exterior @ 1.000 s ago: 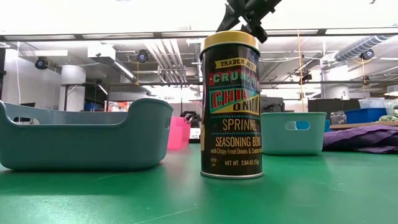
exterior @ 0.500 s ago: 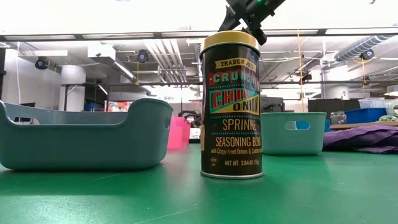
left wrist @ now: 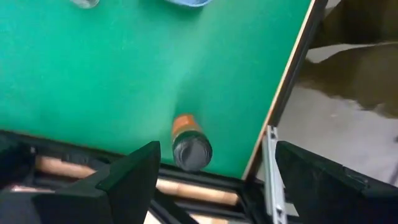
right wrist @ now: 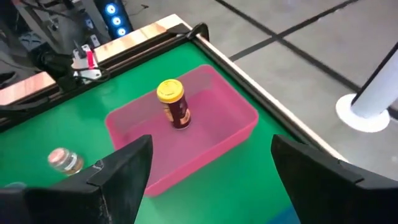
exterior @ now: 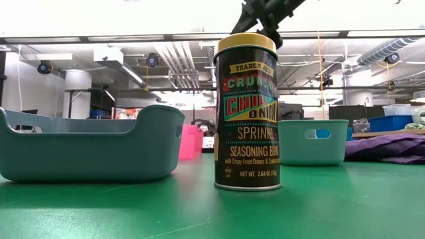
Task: Sort spices by type
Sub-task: Put the left black seasoning bottle into the small blue bin
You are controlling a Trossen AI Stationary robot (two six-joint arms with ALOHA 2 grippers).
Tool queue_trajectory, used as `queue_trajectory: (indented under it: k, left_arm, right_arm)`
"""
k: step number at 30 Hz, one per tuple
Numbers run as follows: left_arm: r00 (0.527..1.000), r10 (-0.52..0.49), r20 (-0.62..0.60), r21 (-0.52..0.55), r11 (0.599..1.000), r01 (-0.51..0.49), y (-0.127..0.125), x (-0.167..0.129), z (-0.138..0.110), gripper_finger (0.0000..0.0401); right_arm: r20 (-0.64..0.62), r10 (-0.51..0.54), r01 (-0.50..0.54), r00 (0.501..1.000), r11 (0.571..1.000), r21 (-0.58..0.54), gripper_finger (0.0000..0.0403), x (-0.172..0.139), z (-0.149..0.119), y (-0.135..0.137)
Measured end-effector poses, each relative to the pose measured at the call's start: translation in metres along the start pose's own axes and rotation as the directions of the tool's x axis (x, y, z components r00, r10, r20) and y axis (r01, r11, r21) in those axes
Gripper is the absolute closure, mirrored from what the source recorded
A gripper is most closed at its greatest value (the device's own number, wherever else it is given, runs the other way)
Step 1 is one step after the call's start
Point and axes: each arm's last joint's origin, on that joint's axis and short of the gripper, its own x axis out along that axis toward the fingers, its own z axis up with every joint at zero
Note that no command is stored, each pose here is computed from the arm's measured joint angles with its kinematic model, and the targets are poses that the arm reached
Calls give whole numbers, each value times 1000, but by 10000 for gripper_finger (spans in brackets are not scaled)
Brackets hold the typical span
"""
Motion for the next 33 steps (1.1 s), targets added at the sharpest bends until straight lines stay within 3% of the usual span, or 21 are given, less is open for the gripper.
queue_trajectory:
  k: [7, 13, 18, 23, 33]
  left_arm:
    - [1000, 17, -8, 105, 994, -16, -13, 26, -29, 99]
    - [1000, 8, -11, 168, 986, -6, 3, 44, -52, 99]
    - [997, -73, 3, 167, 983, 71, 21, 64, -57, 100]
    - [999, -37, 3, 183, 982, 36, 36, 84, -60, 112]
    - [997, -76, 17, 217, 974, 71, 36, 98, -61, 120]
  right_arm:
    - [-67, 9, -3, 998, 997, 80, 70, -2, -8, 7]
    - [-79, 34, -27, 996, 995, 94, 74, -4, -12, 18]
    - [-82, 38, -28, 996, 992, 122, 86, -4, -13, 22]
    - [-83, 44, -31, 996, 989, 143, 93, -4, -13, 24]
    - [-80, 42, -30, 996, 988, 152, 88, -5, -12, 24]
